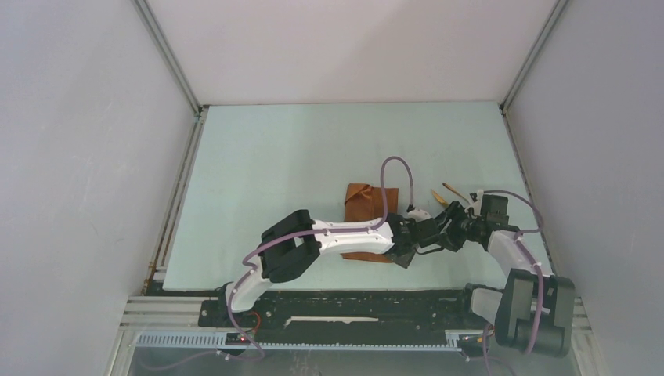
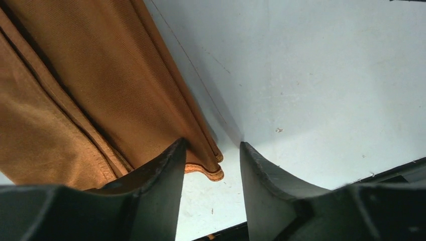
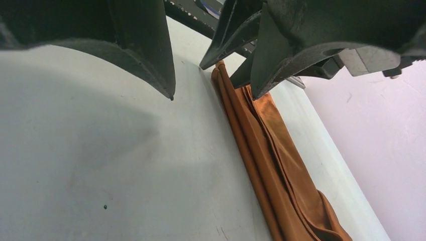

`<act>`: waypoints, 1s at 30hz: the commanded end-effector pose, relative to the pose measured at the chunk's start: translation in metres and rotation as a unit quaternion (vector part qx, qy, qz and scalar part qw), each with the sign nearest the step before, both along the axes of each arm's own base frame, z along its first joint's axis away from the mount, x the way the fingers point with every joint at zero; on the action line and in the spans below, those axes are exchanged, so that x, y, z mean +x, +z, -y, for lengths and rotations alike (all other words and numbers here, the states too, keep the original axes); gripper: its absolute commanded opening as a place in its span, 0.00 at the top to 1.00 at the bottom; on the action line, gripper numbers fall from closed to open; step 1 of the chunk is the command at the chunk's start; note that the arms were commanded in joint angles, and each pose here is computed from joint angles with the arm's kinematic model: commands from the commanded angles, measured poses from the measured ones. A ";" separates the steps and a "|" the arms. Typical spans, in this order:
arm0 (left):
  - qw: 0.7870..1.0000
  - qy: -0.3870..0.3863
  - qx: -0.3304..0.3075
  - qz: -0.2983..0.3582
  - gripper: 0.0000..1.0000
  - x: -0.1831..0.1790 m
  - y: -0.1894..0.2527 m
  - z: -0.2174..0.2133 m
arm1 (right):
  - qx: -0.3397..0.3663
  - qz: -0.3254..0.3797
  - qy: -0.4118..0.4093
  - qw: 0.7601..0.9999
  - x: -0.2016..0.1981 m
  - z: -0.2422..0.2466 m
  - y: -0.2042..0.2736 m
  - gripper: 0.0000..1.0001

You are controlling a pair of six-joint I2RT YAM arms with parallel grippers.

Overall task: Fold the napkin into a case and place the utensils inside
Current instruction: Pick up the 2/3-rectangle-folded napkin from the center of the board.

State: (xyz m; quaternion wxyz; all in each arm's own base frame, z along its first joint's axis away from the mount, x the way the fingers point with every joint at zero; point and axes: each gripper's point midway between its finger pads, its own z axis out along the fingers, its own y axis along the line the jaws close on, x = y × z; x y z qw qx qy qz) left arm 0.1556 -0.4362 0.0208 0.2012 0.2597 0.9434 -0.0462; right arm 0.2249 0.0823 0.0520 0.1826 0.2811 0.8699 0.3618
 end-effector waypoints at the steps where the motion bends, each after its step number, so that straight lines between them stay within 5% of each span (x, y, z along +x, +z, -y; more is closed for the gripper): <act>1: 0.999 0.011 0.028 0.018 0.53 0.004 0.001 -0.006 | -0.001 0.017 0.016 1.000 0.007 0.001 0.008 0.35; 10: 0.997 0.026 0.055 0.043 0.78 0.012 -0.004 -0.020 | 0.021 0.014 0.027 0.999 0.009 -0.005 0.004 0.29; 15: 0.997 0.031 0.009 0.063 1.00 0.016 0.022 -0.017 | 0.040 0.015 0.043 0.998 0.009 -0.011 0.001 0.22; 20: 0.996 0.043 -0.050 0.061 1.00 0.017 0.044 -0.019 | 0.082 0.037 0.081 0.993 0.014 -0.030 0.007 0.13; 30: 0.993 0.056 -0.085 0.060 1.00 0.019 0.063 -0.031 | 0.136 0.052 0.128 0.981 0.038 -0.075 0.005 0.10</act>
